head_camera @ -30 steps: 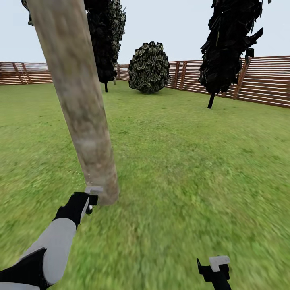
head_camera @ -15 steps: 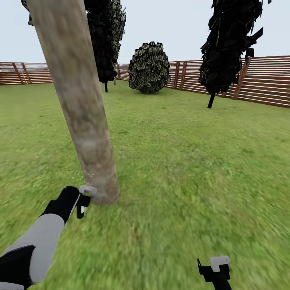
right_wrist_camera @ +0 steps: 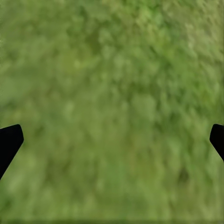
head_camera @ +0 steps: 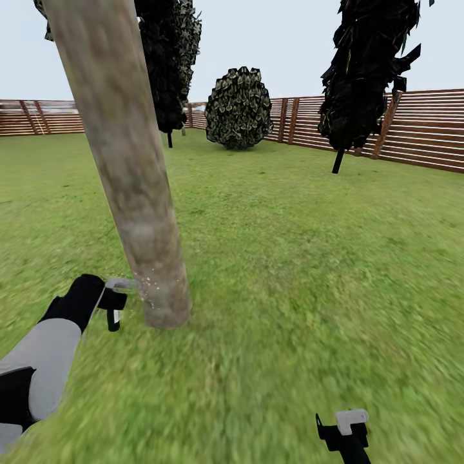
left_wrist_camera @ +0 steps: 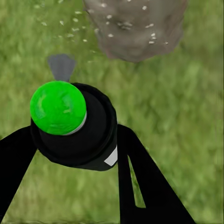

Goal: In the garden, pick up the pesticide atomizer on the floor and spray pesticide onto both trees until each tree trunk is fully covered.

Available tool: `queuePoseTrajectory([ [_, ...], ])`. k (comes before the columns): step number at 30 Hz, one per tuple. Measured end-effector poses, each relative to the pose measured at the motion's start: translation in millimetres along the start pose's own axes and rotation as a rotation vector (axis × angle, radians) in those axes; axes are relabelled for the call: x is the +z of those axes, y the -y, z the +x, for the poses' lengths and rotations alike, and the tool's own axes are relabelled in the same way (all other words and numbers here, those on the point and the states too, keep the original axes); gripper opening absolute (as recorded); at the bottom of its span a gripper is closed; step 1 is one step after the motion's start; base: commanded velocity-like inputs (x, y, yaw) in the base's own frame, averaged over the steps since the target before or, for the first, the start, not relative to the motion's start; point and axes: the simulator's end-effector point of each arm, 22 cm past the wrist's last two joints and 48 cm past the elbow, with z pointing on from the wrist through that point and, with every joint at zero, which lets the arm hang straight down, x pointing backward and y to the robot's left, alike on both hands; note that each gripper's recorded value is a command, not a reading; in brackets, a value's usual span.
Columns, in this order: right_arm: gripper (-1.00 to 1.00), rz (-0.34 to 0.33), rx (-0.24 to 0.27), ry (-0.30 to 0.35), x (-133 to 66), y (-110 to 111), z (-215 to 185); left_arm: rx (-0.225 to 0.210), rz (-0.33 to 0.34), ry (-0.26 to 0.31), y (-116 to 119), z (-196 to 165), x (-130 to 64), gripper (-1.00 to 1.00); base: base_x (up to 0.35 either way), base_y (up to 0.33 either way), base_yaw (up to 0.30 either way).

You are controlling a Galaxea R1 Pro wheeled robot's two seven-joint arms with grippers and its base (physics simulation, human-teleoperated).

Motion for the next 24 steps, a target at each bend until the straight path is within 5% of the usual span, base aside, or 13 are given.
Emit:
queuePoseTrajectory([
  [2,1.00,0.000,0.000,0.000,0.0,0,0,-0.011,-0.019,-0.003,-17,2,-1.9,-1.00,0.000,0.000,0.000],
  [6,1.00,0.002,0.001,0.001,0.1,0,0,-0.012,-0.017,-0.008,-16,6,-0.5,-1.00,0.000,0.000,0.005],
  [24,1.00,0.004,0.001,0.001,0.2,2,0,0.036,0.015,0.007,23,-7,-0.1,-1.00,0.072,-0.203,0.051],
])
